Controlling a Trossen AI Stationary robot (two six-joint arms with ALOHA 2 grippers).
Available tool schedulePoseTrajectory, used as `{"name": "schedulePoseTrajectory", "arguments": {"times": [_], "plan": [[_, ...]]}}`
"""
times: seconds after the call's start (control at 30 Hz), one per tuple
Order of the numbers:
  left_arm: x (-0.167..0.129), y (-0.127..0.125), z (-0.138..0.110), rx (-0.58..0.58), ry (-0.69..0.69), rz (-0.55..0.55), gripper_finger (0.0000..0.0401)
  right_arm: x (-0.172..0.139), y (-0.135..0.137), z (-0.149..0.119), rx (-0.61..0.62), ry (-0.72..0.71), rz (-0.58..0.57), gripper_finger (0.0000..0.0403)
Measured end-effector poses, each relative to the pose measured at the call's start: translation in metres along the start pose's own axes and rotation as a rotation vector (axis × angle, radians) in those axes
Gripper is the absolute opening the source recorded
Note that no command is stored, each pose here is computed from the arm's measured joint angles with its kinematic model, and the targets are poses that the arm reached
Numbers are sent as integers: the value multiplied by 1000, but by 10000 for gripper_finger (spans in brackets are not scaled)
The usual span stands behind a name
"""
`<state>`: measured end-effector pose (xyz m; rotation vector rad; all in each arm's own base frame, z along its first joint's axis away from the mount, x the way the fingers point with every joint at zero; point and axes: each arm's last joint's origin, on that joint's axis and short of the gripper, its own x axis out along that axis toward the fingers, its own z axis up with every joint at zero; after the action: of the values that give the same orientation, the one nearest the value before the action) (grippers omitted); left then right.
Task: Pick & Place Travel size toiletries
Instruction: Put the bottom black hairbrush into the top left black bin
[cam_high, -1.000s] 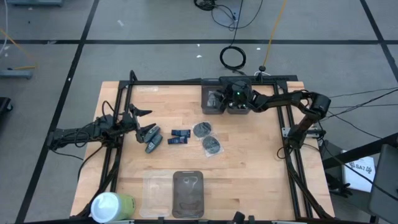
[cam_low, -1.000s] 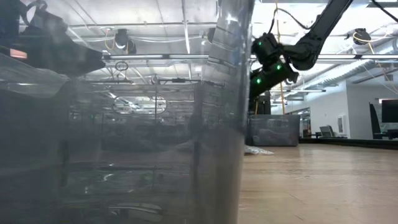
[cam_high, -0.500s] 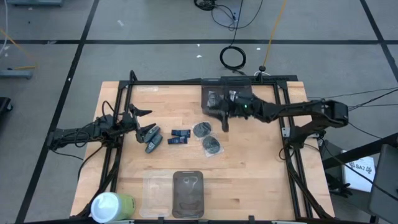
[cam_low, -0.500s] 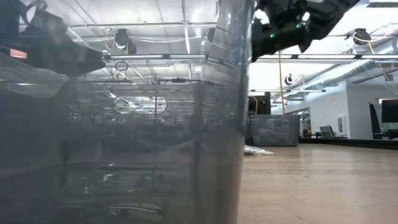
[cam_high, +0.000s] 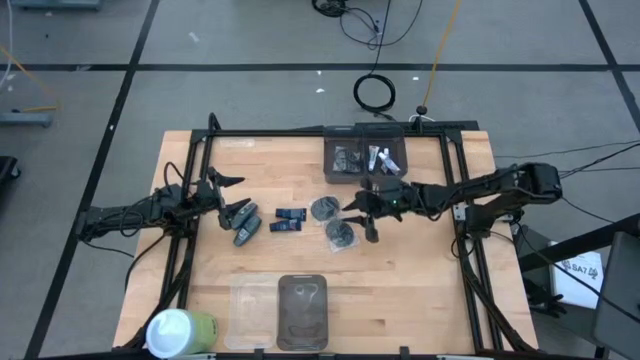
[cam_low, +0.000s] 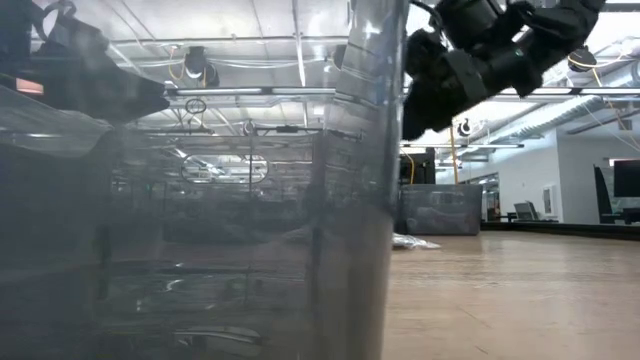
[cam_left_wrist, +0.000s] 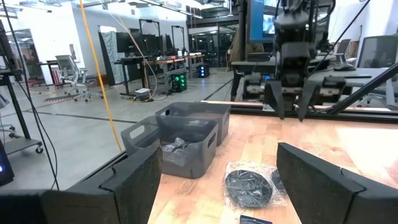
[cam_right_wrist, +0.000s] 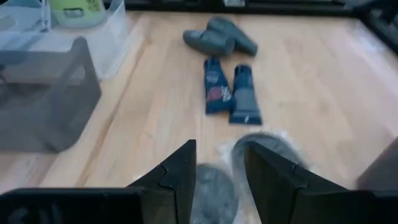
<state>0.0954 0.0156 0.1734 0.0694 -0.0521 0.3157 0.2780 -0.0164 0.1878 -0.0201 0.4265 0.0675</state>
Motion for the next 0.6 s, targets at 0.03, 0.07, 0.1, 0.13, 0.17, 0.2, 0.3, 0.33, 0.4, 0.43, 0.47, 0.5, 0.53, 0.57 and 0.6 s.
{"name": "schedulePoseTrajectory", "arguments": {"times": [0.03,0.07,0.1,0.13,0.17,0.2,0.3,0.33,0.4,0.43,0.47,0.5,0.53,0.57,0.6], "plan": [[0,0,0,0,0,0,310,1,1,-5,7,5,3,128],[0,0,0,0,0,0,310,2,2,-11,16,6,5,128],[0,0,0,0,0,0,310,3,3,-16,25,7,8,128],[0,0,0,0,0,0,310,4,5,-23,35,11,12,128],[0,0,0,0,0,0,310,5,6,-29,47,11,16,128],[0,0,0,0,0,0,310,8,7,-33,57,3,20,128],[0,0,0,0,0,-2,310,13,13,-45,79,-6,39,128],[0,0,0,0,0,-2,310,14,15,-48,81,-3,45,128],[0,0,0,0,0,-2,310,19,19,-51,74,-1,49,128],[0,0,0,0,0,-2,310,20,20,-53,64,1,42,129],[0,0,0,0,0,-3,310,21,22,-54,53,3,40,131],[0,0,0,0,0,-3,310,23,23,-55,45,0,34,134],[0,0,0,0,0,-2,310,23,24,-55,41,1,28,137],[0,0,0,0,0,-2,310,24,24,-55,41,3,28,140],[0,0,0,0,0,-3,310,25,24,-54,41,2,28,144]]}}
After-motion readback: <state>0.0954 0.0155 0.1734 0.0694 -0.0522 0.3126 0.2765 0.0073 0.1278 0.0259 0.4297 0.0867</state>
